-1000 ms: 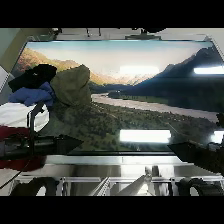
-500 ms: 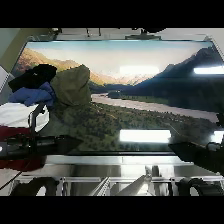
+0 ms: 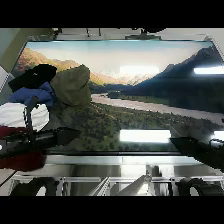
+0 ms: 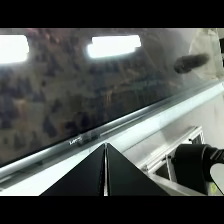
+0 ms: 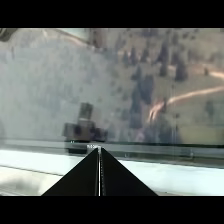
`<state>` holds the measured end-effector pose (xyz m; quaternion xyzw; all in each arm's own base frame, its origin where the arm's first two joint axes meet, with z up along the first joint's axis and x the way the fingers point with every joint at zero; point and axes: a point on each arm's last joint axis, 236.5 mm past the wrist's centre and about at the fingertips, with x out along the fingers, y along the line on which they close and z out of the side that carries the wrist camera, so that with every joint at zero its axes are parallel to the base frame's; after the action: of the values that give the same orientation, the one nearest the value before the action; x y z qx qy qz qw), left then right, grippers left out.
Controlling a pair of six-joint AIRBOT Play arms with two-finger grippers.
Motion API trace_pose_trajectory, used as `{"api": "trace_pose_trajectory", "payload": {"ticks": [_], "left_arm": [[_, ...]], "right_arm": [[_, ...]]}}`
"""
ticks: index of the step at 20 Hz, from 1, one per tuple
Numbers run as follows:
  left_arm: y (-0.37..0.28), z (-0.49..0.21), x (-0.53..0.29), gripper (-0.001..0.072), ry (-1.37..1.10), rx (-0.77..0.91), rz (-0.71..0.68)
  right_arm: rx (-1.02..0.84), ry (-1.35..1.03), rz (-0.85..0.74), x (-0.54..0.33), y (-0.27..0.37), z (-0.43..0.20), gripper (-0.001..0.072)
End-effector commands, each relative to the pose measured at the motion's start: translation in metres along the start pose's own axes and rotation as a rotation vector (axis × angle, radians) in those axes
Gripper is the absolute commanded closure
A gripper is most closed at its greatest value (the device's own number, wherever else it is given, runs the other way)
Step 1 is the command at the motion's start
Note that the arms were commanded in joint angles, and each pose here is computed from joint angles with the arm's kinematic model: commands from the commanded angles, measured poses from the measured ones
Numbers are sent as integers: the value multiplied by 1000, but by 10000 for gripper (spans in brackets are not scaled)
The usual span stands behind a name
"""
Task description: Fold the shirts.
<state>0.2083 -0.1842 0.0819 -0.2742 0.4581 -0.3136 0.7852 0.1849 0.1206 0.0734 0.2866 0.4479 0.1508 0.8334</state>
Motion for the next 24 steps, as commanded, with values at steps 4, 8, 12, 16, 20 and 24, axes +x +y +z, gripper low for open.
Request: {"api": "trace_pose_trajectory", "payload": {"ticks": [4,8,12,16,20,24], "left_arm": [[54,104,-73,374,-248,175,395],[109,205,-122,371,-345,231,586],[198,246,-77,371,-176,97,579],[264,268,-18,370,-63,54,555],[293,283,32,371,-2,110,537],[296,292,60,-13,43,97,502]], "right_arm": [[4,-37,19,0,5,9,697],[-30,-83,3,0,1,20,686],[-30,-89,-22,3,-6,25,244],[-18,-67,-37,8,-10,24,222],[-2,-41,-49,14,-15,23,105],[6,-32,-53,17,-16,24,105]]}}
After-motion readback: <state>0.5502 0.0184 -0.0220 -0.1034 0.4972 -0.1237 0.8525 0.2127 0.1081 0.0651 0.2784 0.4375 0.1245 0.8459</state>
